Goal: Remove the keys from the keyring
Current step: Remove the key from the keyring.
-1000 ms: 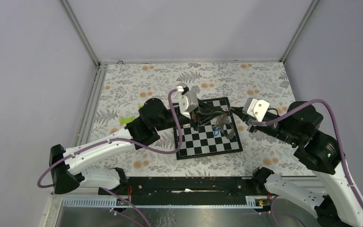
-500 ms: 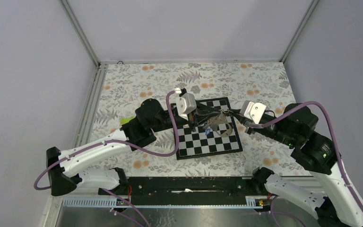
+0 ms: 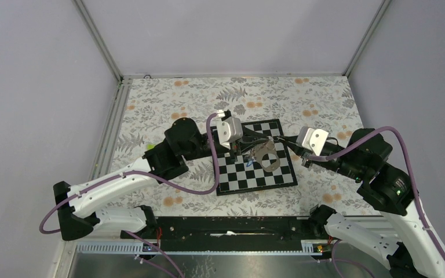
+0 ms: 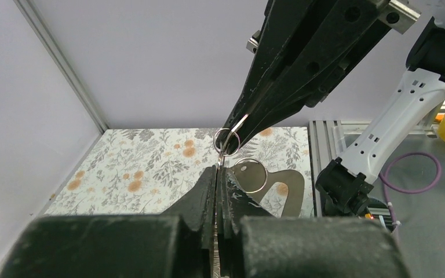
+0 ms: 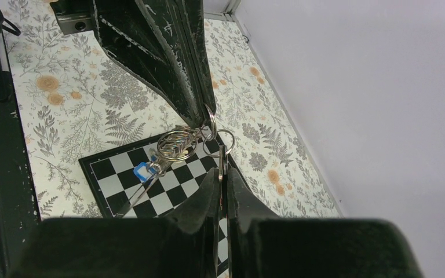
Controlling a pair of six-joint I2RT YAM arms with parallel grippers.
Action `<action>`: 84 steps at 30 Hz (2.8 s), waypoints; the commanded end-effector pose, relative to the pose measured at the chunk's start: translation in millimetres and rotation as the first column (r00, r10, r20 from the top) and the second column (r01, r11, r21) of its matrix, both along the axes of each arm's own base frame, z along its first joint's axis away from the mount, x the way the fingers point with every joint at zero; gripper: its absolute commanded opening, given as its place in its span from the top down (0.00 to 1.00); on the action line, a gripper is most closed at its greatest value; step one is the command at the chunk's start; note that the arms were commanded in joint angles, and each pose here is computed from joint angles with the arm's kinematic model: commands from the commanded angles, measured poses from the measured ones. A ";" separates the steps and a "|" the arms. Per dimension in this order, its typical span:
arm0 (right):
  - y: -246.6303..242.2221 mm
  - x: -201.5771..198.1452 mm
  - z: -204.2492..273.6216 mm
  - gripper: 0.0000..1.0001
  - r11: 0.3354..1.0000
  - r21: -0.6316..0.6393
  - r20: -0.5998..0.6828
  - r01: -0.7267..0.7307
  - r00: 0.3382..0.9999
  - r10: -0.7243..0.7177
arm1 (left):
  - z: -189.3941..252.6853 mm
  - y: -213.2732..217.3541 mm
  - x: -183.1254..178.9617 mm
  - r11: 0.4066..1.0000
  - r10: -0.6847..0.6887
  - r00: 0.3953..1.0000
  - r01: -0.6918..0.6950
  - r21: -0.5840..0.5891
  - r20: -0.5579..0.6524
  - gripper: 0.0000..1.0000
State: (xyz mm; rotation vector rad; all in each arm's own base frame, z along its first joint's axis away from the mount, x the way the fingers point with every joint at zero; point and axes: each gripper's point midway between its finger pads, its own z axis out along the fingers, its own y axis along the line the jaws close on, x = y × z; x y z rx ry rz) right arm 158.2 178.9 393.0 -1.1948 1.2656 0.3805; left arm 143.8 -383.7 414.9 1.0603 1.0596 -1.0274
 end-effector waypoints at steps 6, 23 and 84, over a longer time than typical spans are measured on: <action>3.9 -7.3 32.5 1.00 0.995 0.084 0.074 -0.045 0.996 0.039 | 0.5 0.5 10.1 0.997 0.038 0.999 -0.040 0.068 0.019 1.00; -1.9 -14.0 18.8 0.96 0.983 0.185 -0.005 -0.004 1.000 0.005 | -3.2 16.2 7.3 0.989 0.045 0.993 -0.059 0.132 0.106 1.00; 13.3 -7.8 23.3 1.00 0.985 0.169 -0.063 -0.030 0.997 0.041 | 6.3 9.1 -12.0 0.991 -0.043 0.998 0.047 -0.129 0.038 0.65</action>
